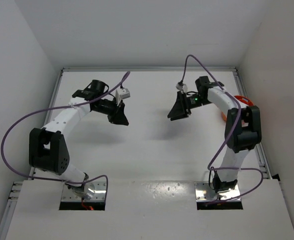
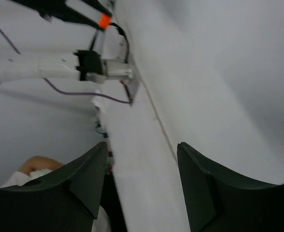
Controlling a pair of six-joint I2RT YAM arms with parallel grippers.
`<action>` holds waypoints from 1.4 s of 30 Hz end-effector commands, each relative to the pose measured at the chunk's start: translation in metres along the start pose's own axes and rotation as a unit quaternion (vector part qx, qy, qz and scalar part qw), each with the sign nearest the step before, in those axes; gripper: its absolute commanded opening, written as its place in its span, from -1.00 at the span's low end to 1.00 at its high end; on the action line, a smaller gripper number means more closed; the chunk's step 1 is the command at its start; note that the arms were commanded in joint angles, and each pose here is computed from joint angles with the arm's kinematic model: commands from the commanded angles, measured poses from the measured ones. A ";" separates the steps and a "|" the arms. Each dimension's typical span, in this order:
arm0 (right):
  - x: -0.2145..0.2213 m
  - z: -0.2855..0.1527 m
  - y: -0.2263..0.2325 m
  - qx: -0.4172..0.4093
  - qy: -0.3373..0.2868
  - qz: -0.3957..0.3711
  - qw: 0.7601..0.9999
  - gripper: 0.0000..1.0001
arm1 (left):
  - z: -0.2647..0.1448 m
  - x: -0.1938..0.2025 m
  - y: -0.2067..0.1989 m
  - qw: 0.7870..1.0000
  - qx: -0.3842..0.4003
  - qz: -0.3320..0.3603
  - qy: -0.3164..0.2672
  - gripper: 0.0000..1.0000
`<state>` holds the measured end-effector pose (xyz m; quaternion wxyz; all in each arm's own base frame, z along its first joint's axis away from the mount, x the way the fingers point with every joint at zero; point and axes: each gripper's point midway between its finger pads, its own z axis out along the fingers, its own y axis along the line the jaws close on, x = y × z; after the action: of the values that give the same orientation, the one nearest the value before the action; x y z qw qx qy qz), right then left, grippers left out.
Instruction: Sort the legos into containers by color
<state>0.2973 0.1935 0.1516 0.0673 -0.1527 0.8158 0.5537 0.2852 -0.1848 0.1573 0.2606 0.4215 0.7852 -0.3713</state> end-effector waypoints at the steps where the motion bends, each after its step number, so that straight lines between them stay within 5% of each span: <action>1: -0.009 0.031 0.066 -0.124 0.017 0.022 0.992 0.20 | -0.013 -0.042 -0.063 0.989 0.096 0.062 -0.091 -1.00; 7: 0.007 0.080 0.080 -0.148 0.080 0.107 0.980 0.08 | -0.019 -0.064 -0.094 0.980 0.084 0.147 -0.108 -1.00; 14: -0.009 0.100 0.105 -0.162 0.100 0.086 0.978 -0.10 | -0.019 -0.068 -0.107 0.971 0.012 0.213 -0.110 -1.00; 22: -0.017 0.099 0.116 -0.121 0.068 0.047 0.989 -0.15 | -0.015 -0.063 -0.100 0.975 -0.042 0.180 -0.123 -1.00; 26: -0.047 0.088 0.122 -0.112 -0.051 0.031 0.992 -0.13 | -0.022 -0.072 -0.087 0.971 -0.097 0.158 -0.153 -1.00; 42: -0.054 0.108 0.128 -0.096 -0.063 0.130 0.985 -0.22 | -0.024 -0.078 -0.084 0.964 -0.126 0.144 -0.186 -1.00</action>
<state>0.2995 0.3396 0.2247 0.0187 -0.0213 0.7741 0.6325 0.2506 -0.2287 0.2427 0.4782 0.4226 0.7115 -0.2940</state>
